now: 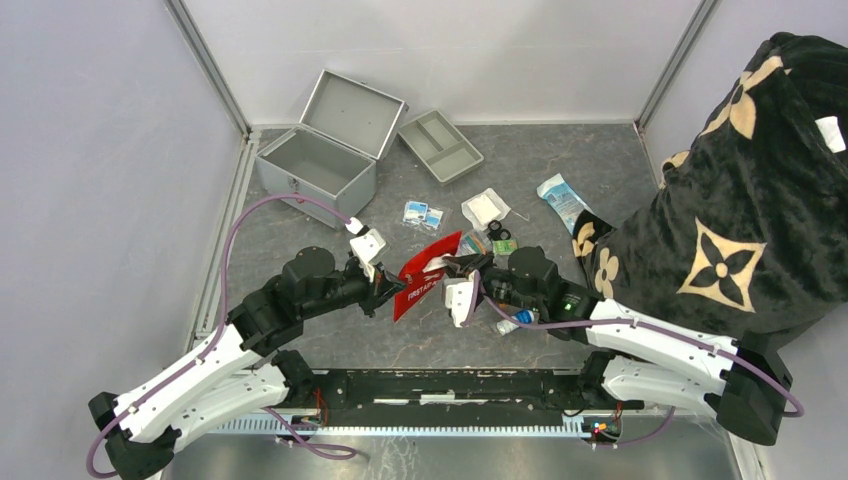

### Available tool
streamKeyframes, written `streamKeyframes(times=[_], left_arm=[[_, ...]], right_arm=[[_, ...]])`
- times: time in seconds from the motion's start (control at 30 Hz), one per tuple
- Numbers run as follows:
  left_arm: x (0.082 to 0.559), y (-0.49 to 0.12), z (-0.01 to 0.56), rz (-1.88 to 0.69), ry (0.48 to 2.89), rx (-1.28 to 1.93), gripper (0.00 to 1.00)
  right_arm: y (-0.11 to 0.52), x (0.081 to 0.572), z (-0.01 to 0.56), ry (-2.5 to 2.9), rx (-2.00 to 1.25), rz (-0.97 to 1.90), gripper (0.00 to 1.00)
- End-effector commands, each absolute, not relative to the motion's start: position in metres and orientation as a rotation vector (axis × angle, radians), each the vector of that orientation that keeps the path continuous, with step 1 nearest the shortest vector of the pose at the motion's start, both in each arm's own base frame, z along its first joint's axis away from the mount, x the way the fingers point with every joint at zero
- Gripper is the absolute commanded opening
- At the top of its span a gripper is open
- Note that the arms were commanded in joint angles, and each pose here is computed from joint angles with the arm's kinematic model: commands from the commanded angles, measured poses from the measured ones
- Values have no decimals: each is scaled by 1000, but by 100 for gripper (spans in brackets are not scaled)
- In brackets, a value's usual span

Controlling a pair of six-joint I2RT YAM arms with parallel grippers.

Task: Organize the medicine kit
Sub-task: Place the medical item at the medicine pouch.

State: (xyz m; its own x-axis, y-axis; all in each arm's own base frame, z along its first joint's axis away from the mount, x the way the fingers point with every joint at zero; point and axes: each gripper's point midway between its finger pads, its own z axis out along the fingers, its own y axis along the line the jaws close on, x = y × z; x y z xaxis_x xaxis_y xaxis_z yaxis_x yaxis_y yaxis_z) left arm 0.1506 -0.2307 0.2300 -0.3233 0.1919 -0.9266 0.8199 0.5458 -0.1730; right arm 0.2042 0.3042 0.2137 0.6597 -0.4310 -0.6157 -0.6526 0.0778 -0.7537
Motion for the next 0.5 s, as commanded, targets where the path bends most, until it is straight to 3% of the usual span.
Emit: streamKeyframes(times=[0.0,0.1,0.27,0.47], left_arm=[[150,-236,261,-851,1695,845,2],[150,-236,261,-850,1695,847,2],[150,-237,259,-847,1696,852,2],[150,-238,256,-850,1702,857,2]], right_arm=[[310,207,232,910,-1525,209,27],[310,206,233,905,-1526,212,32],[309,206,237,897,-1522,210,32],[310,201,245,888,-1508,240,8]])
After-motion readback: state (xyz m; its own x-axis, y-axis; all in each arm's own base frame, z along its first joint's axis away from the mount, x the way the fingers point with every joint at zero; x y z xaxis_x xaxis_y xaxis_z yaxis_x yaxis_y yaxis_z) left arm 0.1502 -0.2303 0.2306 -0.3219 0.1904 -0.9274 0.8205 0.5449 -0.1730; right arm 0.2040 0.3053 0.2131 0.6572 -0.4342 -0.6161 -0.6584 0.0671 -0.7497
